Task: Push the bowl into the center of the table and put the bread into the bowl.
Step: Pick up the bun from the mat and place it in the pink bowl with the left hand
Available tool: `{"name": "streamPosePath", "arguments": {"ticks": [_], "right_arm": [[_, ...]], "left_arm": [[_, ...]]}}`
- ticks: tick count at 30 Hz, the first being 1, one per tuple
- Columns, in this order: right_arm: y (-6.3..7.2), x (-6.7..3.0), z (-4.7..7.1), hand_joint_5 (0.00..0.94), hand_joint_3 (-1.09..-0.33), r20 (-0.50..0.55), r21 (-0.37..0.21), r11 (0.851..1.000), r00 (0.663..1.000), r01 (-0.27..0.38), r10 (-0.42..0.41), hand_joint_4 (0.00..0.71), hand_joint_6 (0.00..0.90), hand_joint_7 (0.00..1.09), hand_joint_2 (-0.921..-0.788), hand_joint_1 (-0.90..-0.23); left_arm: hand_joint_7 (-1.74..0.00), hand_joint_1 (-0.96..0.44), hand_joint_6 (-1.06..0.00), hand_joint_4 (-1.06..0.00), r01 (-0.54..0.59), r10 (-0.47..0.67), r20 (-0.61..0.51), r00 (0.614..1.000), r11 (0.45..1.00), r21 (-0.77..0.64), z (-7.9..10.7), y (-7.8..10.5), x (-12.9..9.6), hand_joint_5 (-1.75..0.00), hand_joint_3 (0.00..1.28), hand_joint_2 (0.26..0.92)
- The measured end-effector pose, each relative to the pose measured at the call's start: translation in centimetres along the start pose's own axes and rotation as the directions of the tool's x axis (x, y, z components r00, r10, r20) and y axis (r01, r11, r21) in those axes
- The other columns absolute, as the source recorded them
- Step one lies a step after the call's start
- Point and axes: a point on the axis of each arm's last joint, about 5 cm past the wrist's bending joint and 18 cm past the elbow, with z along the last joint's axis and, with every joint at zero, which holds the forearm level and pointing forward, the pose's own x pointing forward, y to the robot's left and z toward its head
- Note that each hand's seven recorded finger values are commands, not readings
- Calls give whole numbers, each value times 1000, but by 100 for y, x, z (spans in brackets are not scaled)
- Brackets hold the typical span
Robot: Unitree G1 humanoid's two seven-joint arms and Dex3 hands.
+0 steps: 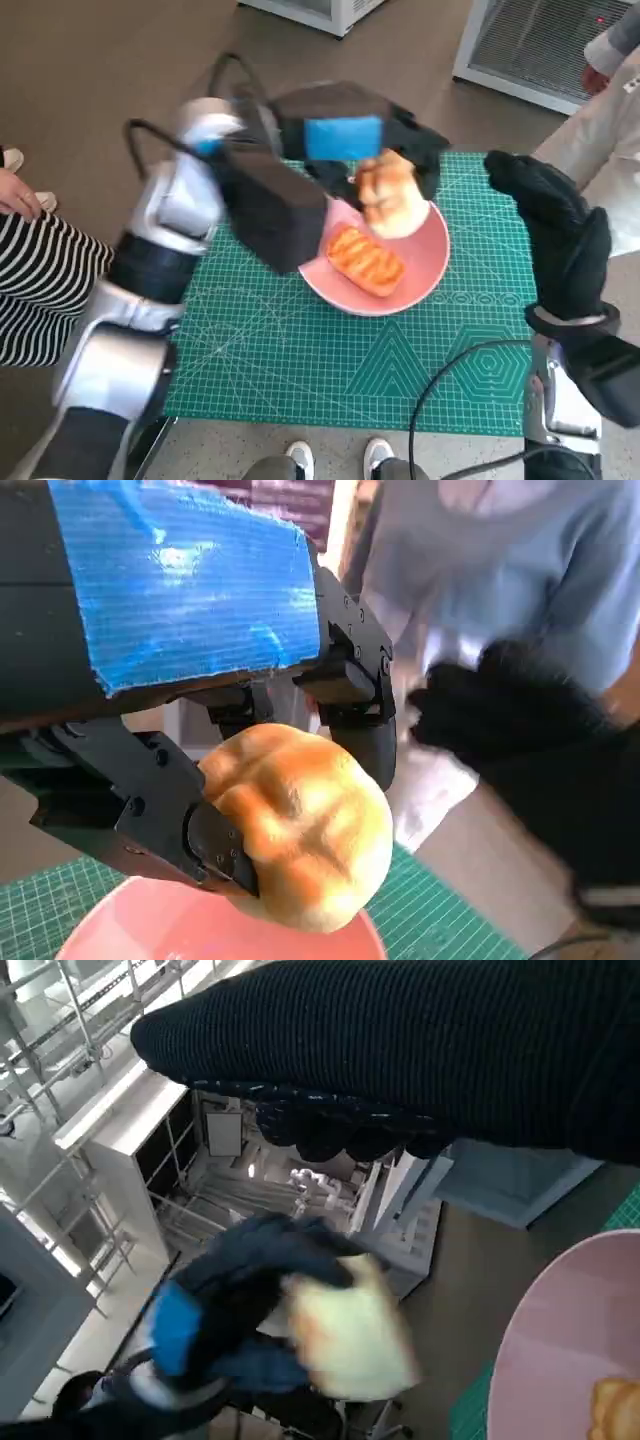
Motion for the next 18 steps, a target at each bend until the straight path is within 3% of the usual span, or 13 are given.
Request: {"name": "streamPosePath", "arguments": {"ticks": [4,6,7,9,12,15,18], "right_arm": [[-11,-12,6,2,-689,-1,-3,1000,1000,9,-9,109,48,445,-921,-677],[-13,-18,7,2,-689,-4,-4,1000,1000,14,-14,109,47,446,-921,-678],[-13,-21,8,2,-689,-5,-4,1000,1000,15,-15,109,47,446,-921,-678],[-13,-25,10,2,-689,-5,-4,1000,1000,18,-18,108,44,446,-921,-680],[-11,-27,21,2,-690,-2,-7,1000,1000,23,-23,108,42,446,-921,-681],[-10,-28,28,2,-690,0,-8,1000,1000,30,-30,108,40,447,-921,-682],[-9,-28,31,2,-690,-1,-8,999,999,33,-33,108,38,447,-921,-682]], "left_arm": [[-1290,0,-572,-656,34,-34,-28,999,999,14,-14,-83,84,-1128,107,920],[-1383,0,-485,-489,63,-61,-59,996,998,25,-14,-122,131,-1294,217,921],[-1397,0,-472,-465,79,-77,-77,994,996,30,-13,-142,153,-1318,233,921],[-843,-13,-381,-365,105,-101,-103,989,994,31,-15,-180,187,-675,198,847],[-400,-15,-388,-344,146,-141,-137,980,989,28,-26,-246,237,-227,123,830],[-209,-17,-374,-294,170,-162,-157,974,984,43,-31,-288,260,-74,80,817],[-128,-59,-370,-251,166,-154,-162,975,984,64,-30,-316,272,-24,51,797]]}}
